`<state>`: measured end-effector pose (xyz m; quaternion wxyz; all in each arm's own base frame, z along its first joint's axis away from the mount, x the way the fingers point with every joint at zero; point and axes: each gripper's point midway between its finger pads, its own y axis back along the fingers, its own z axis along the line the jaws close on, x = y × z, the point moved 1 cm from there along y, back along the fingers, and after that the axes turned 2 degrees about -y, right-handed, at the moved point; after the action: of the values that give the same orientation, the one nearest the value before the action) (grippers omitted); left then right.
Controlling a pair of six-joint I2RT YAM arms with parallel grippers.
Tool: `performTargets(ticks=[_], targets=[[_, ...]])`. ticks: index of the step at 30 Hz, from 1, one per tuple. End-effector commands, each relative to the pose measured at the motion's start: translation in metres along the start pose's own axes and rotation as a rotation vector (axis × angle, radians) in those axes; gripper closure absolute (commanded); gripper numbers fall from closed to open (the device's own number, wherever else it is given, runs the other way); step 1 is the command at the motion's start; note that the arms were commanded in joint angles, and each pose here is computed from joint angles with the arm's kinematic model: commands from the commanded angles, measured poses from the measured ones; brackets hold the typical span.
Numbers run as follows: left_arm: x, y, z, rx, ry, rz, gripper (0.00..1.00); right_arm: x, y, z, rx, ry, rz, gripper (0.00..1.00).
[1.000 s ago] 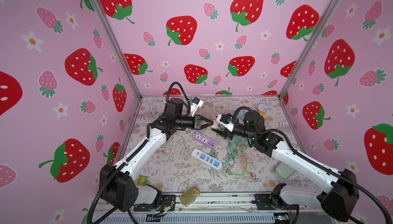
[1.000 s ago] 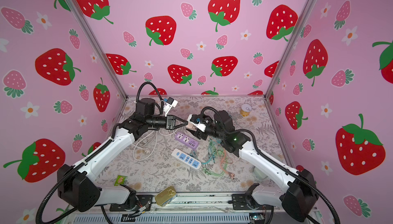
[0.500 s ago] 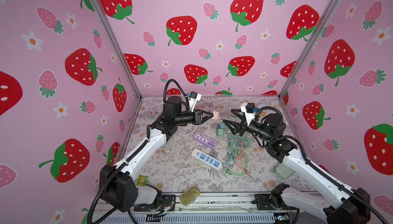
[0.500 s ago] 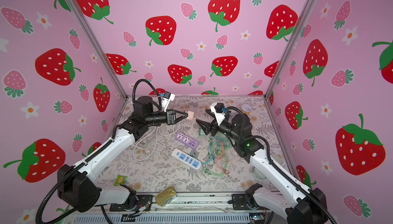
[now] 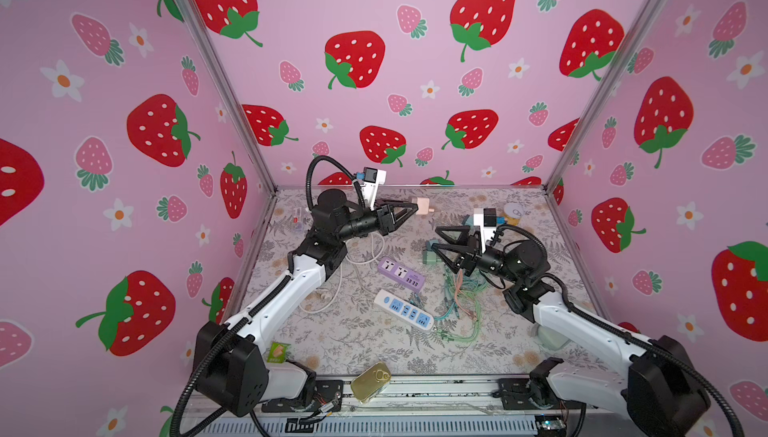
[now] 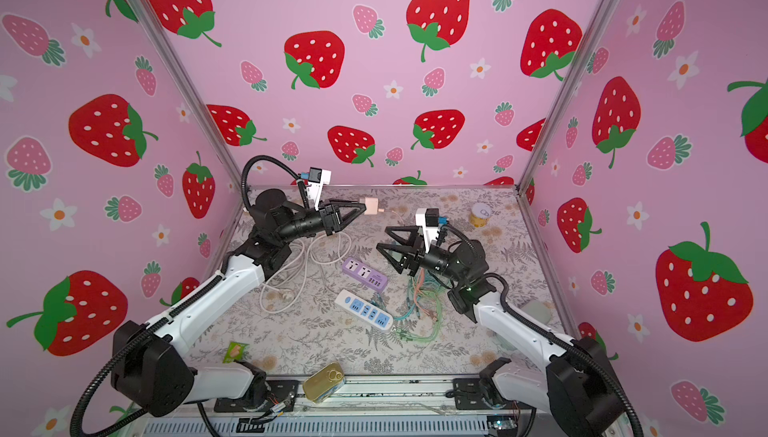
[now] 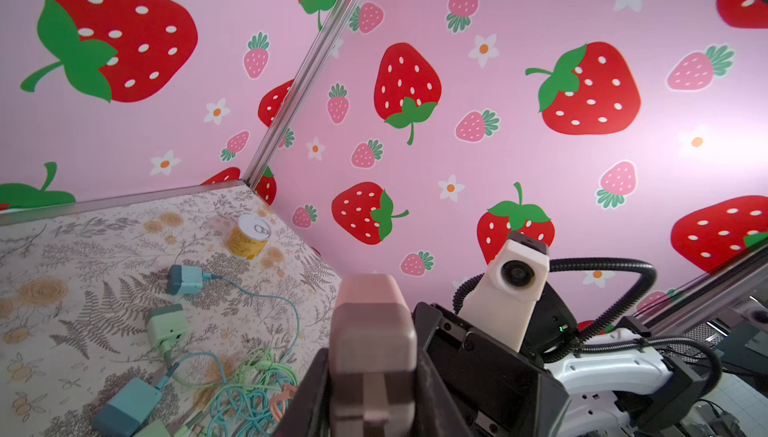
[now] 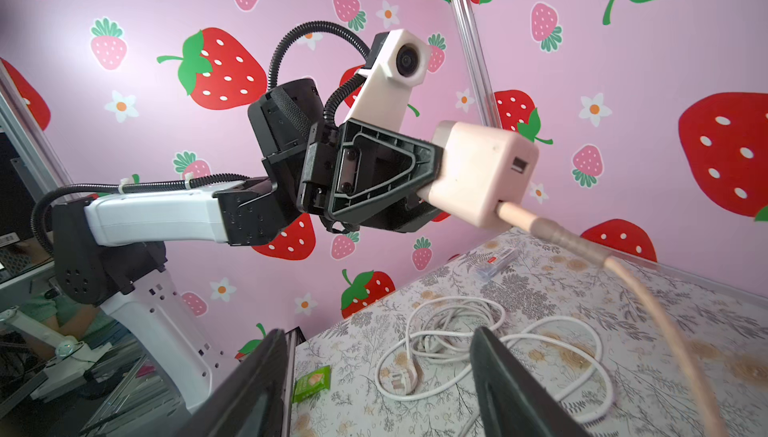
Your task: Insert the plug
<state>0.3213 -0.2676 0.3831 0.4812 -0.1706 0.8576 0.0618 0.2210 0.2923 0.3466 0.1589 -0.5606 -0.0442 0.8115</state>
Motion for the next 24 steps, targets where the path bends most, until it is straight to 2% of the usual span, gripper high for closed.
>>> performTargets(ticks=[1, 10, 24], targets=[[-0.019, 0.007, -0.031, 0.108, -0.074, -0.085, 1.0, -0.021, -0.004, 0.009, -0.059, -0.03, -0.078, 0.28], [-0.012, 0.014, -0.051, 0.189, -0.116, -0.093, 1.0, -0.033, -0.013, -0.003, -0.086, -0.085, -0.133, 0.28], [0.009, 0.019, -0.055, 0.209, -0.129, -0.069, 1.0, -0.044, -0.024, -0.001, -0.185, -0.132, -0.163, 0.34]])
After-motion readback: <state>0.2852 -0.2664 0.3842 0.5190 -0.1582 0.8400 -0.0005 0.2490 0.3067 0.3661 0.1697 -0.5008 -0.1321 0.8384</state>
